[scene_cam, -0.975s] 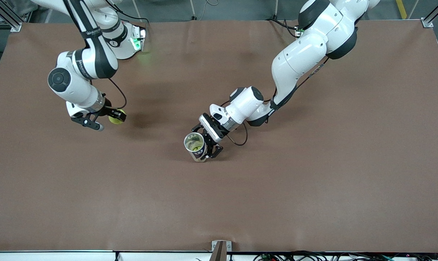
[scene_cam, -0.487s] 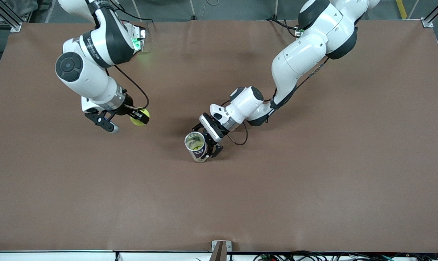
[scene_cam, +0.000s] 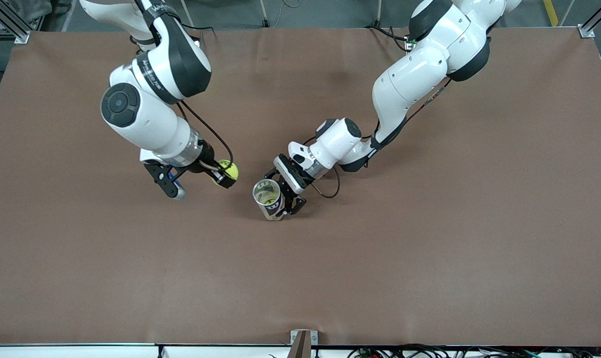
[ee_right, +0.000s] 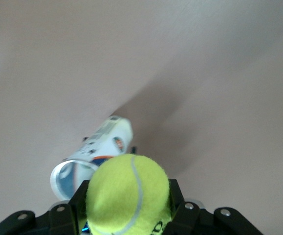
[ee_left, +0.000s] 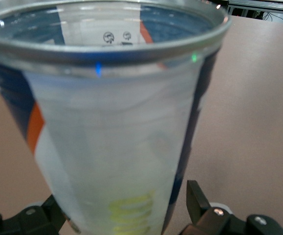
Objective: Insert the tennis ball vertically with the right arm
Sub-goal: 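Carry the second ball with the right gripper over the tube opening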
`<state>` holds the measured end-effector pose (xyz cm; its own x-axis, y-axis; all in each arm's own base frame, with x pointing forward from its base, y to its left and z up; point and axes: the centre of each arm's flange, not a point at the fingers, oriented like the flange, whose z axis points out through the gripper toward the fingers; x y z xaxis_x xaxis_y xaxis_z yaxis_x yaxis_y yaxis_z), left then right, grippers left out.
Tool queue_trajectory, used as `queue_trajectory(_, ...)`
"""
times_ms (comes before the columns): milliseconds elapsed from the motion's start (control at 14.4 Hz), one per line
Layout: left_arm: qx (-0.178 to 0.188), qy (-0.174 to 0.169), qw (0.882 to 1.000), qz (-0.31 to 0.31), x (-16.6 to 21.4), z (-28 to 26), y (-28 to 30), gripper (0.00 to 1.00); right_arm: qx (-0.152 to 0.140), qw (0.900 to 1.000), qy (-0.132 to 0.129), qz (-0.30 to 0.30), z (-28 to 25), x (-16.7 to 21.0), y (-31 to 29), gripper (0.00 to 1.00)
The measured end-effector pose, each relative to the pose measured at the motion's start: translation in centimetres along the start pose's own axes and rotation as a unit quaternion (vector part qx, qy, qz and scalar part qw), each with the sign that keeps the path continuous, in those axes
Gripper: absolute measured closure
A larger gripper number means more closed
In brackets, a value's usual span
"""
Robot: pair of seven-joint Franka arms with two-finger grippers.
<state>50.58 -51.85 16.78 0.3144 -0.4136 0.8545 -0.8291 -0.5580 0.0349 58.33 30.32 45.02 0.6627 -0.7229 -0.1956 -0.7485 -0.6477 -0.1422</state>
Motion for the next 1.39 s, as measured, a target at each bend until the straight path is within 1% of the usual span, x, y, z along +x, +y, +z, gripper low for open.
queue_trajectory(139, 0.0, 0.0, 1.0, 0.0, 0.0, 0.0, 0.0, 0.0, 0.007, 1.0, -0.005, 0.028, 0.3, -0.3, -1.4, 0.33)
queue_trajectory(279, 0.0, 0.0, 1.0, 0.0, 0.0, 0.0, 0.0, 0.0, 0.009, 0.999, -0.005, 0.046, 1.0, -0.3, -2.5, 0.33)
queue_trajectory(696, 0.001, 0.0, 1.0, -0.001, 0.0, 0.0, -0.2, 0.0, 0.004, 0.997, -0.004, 0.076, 3.9, -0.5, -5.0, 0.33)
queue_trajectory(975, 0.003, 0.0, 1.0, -0.002, 0.0, -0.1, -0.5, 0.0, -0.004, 0.996, -0.005, 0.084, 6.3, -2.1, -6.3, 0.33)
queue_trajectory(1393, 0.004, 0.0, 1.0, -0.002, 0.0, -0.1, -0.6, 0.0, -0.011, 0.997, -0.006, 0.078, 7.5, -3.5, -6.6, 0.33)
